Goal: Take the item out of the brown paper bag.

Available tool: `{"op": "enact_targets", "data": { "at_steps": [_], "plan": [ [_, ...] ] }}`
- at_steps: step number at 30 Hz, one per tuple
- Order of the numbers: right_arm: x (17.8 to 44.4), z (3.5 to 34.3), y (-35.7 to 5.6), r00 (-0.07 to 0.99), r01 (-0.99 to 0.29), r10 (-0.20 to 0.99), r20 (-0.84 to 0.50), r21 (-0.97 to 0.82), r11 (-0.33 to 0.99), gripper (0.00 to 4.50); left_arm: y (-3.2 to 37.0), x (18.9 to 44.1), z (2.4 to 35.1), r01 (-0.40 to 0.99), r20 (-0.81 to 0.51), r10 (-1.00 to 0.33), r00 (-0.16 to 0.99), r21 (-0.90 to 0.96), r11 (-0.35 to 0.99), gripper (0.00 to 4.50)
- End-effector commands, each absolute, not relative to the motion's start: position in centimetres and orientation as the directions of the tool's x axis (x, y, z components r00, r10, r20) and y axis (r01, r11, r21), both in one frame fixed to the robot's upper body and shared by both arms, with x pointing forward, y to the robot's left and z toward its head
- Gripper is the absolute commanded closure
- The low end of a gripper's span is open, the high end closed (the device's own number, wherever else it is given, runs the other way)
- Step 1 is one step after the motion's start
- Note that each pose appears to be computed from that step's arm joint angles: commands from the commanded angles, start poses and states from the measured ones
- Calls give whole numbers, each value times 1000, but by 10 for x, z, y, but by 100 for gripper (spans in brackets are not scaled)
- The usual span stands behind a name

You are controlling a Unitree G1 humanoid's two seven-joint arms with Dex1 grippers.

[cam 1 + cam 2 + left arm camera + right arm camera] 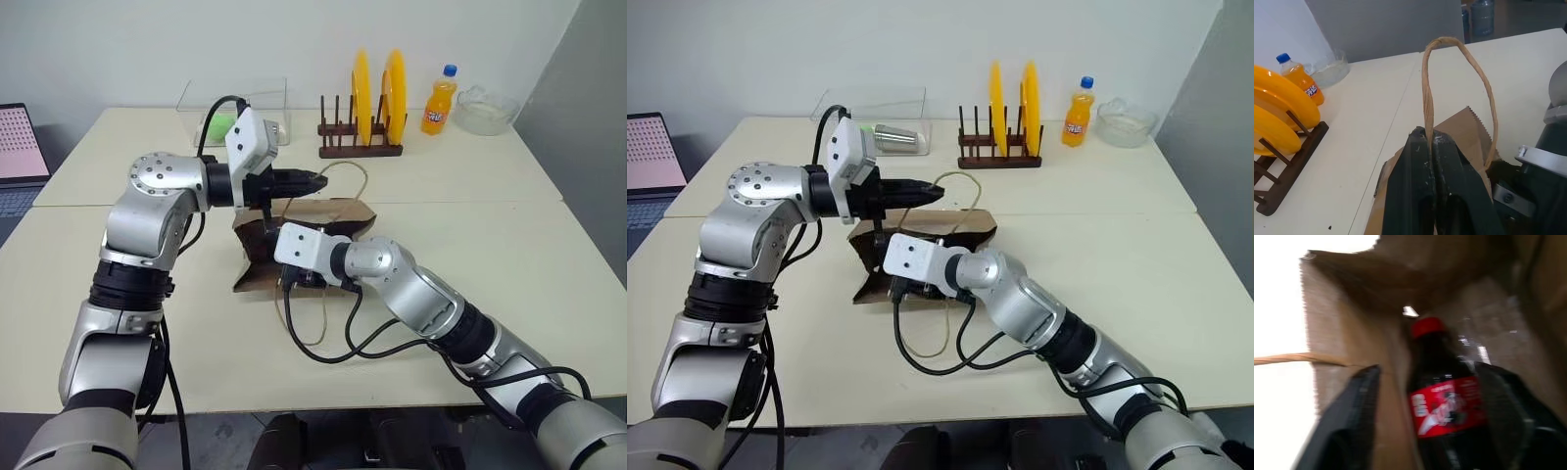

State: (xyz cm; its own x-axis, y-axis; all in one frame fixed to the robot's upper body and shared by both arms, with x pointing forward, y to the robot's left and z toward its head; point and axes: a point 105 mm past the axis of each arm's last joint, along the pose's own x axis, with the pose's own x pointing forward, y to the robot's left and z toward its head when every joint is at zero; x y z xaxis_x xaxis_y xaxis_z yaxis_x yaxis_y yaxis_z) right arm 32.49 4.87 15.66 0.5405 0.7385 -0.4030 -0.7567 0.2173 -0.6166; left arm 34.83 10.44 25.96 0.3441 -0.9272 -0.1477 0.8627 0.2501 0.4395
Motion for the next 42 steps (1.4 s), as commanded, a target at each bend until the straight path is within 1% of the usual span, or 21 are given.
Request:
{"op": "enact_targets", "data": {
  "at_steps": [1, 10, 15, 19, 21, 23, 27, 33, 36, 37, 38, 39, 42],
  "plan": [
    [330, 159, 45, 567, -716, 724, -392, -670, 198, 97, 107, 345, 280, 830, -104, -931, 351, 494, 258, 450],
    [340, 138, 29, 576, -700, 632, -518, -712, 55, 97, 104, 344, 283, 826, -98, -935, 341, 505, 248, 450],
    [348, 133, 25, 587, -684, 596, -548, -729, 4, 97, 103, 344, 284, 826, -94, -937, 336, 507, 245, 450],
    [352, 132, 26, 584, -685, 594, -553, -729, -6, 97, 102, 345, 284, 826, -92, -938, 334, 509, 244, 450],
    [353, 131, 25, 582, -686, 592, -557, -727, -10, 59, 101, 344, 283, 826, -92, -939, 332, 509, 242, 450],
    [356, 131, 24, 595, -672, 582, -554, -741, -18, 9, 101, 344, 283, 826, -93, -939, 331, 510, 241, 450],
    [360, 128, 24, 599, -669, 571, -562, -742, -29, 9, 101, 343, 282, 826, -95, -939, 330, 510, 239, 450],
    [371, 118, 18, 608, -671, 519, -601, -738, -68, 9, 101, 344, 281, 826, -97, -939, 330, 512, 237, 450],
    [372, 122, 20, 616, -660, 531, -582, -749, -56, 74, 102, 344, 280, 824, -101, -938, 332, 515, 236, 450],
    [372, 123, 20, 619, -656, 537, -574, -753, -50, 111, 102, 344, 279, 823, -103, -937, 333, 516, 236, 450],
    [370, 125, 21, 616, -656, 543, -571, -753, -48, 137, 102, 344, 279, 823, -104, -936, 335, 517, 237, 450],
    [370, 125, 21, 614, -656, 547, -570, -753, -48, 147, 103, 344, 279, 823, -105, -936, 336, 517, 237, 450],
    [366, 137, 25, 606, -651, 582, -542, -758, -28, 147, 104, 346, 276, 818, -114, -933, 342, 525, 236, 450]
  ]
}}
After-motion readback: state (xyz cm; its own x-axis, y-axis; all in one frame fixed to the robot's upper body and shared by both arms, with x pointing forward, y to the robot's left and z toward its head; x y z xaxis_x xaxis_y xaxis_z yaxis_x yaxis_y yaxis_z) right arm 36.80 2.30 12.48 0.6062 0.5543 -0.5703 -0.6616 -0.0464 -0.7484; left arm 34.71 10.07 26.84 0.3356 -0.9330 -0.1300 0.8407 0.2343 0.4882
